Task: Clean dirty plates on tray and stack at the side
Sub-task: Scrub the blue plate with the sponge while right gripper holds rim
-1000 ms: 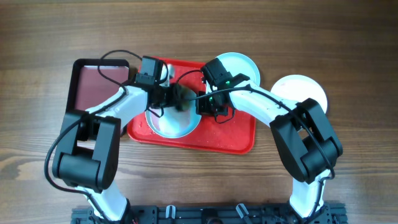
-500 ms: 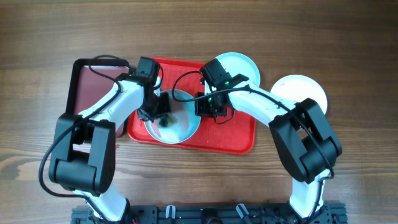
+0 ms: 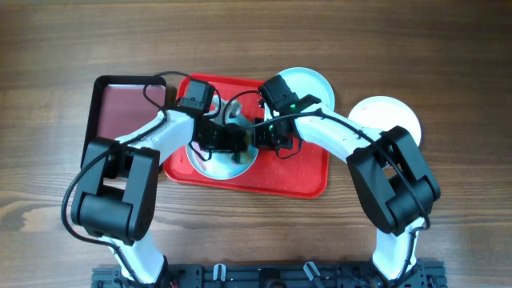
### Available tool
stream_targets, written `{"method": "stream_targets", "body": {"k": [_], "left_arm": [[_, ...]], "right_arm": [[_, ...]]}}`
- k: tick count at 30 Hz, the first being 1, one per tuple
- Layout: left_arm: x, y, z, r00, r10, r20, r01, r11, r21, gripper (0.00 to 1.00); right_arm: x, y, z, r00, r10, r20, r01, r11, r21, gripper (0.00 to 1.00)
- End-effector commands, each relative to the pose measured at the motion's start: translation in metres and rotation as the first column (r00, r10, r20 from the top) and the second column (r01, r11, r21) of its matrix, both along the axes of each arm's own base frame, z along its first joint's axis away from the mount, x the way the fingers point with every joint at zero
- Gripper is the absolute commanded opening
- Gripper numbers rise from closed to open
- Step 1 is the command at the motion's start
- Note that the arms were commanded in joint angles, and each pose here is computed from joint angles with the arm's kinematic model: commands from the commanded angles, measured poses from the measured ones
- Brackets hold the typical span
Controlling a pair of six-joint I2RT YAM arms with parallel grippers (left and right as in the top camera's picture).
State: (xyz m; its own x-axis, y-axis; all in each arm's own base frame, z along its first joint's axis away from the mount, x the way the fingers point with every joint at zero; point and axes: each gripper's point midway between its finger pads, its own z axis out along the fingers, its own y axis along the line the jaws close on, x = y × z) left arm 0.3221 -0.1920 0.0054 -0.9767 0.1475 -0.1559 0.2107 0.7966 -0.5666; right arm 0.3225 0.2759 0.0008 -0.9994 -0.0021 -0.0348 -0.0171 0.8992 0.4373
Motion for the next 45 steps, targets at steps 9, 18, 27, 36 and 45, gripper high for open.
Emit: {"method": "stream_targets", "body": {"k": [9,18,27,36,45], "left_arm": [[0.029,0.142,-0.029,0.826,0.487,0.283,-0.543,0.556,0.629,0.04],[-0.064,0.144,-0.032,0.851,0.52,-0.069,-0.282,0.565,0.775,0.04],[-0.091,0.076,-0.026,0.869,0.309,-0.387,-0.098,0.873,0.478,0.04],[-0.043,0.013,-0.012,0.951,0.128,-0.28,-0.106,0.99,0.091,0.04],[-0.03,0.015,-0.015,0.972,0.115,-0.204,-0.095,0.99,0.106,0.04]], "right_arm": [[0.001,-0.007,-0.012,1.0,-0.022,-0.015,0.022,0.999,-0.033,0.04],[0.002,-0.006,-0.012,1.0,-0.023,-0.012,0.022,0.999,-0.03,0.04],[0.002,-0.005,-0.011,1.0,-0.021,-0.01,0.021,0.999,-0.026,0.04],[0.002,-0.005,-0.011,1.0,-0.018,-0.008,0.018,1.0,-0.025,0.04],[0.002,-0.005,-0.011,1.0,-0.015,-0.008,0.015,1.0,-0.025,0.04]]}}
